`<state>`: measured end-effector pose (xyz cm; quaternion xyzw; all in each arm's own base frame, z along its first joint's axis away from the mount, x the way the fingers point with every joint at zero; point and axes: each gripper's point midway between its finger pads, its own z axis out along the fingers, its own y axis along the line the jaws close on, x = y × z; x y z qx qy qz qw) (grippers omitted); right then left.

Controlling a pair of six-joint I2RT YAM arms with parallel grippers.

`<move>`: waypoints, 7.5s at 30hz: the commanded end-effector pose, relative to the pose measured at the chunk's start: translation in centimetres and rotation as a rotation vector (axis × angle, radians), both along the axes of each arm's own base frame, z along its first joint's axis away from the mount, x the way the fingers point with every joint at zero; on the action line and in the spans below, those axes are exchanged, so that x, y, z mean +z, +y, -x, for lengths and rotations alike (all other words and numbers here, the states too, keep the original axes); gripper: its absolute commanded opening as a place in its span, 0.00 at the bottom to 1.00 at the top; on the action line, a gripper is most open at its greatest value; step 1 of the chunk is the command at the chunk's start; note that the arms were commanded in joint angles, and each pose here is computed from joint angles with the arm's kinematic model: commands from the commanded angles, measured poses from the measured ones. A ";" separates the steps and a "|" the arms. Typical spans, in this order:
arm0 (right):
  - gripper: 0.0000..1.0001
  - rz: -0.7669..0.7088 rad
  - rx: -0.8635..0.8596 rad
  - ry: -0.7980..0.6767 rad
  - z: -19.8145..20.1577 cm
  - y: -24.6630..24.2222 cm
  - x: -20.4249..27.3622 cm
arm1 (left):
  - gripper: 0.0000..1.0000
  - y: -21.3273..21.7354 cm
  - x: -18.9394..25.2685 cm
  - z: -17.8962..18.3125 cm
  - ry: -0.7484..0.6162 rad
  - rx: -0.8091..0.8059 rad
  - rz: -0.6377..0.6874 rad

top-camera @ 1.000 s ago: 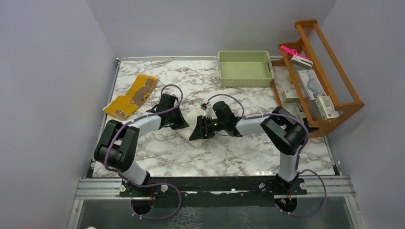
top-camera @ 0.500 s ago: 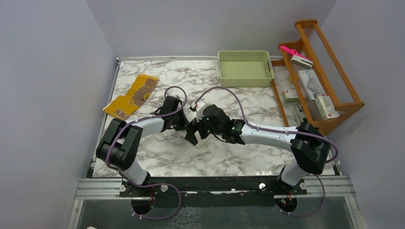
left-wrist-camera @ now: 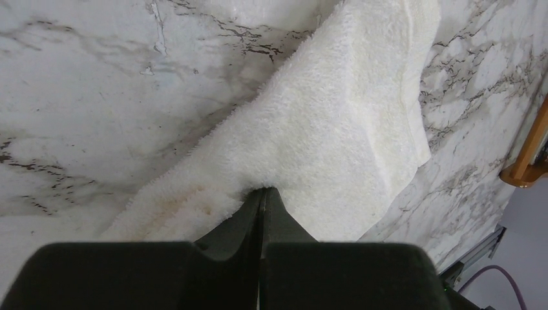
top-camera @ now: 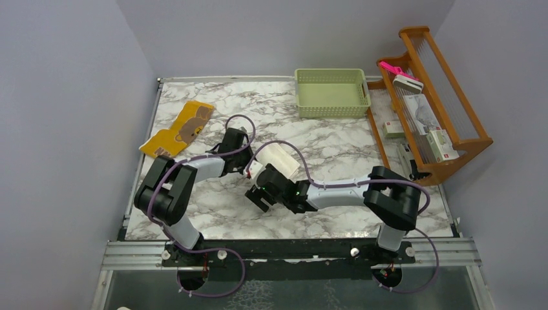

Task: Roll the towels
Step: Roll the towel at the center of the board.

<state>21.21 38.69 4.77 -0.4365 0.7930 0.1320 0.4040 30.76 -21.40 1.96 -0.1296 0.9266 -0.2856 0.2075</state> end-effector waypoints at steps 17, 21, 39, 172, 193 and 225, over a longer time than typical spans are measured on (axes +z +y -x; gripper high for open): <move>0.01 -0.051 -0.049 0.116 1.1 -0.2 -3.8 | 0.00 4.2 2.5 -0.1 0.042 -0.005 -0.152; 0.01 -0.214 -0.003 0.299 2.0 0.4 -1.9 | 0.16 6.6 9.4 -3.1 -0.099 0.063 -0.120; 0.01 -0.733 -0.035 1.189 1.6 -2.7 0.1 | 0.21 3.1 10.8 2.3 -0.154 -0.063 0.104; 0.90 -0.178 0.146 0.012 0.6 -2.1 7.5 | 0.00 7.1 1.0 10.3 0.025 0.053 -0.061; 0.85 0.190 0.220 -0.328 4.7 0.9 -0.1 | 0.00 6.8 0.1 10.6 0.090 0.008 -0.083; 0.23 -0.349 0.043 0.646 2.0 -1.8 -1.9 | 0.79 6.0 9.9 8.2 -0.078 0.145 0.232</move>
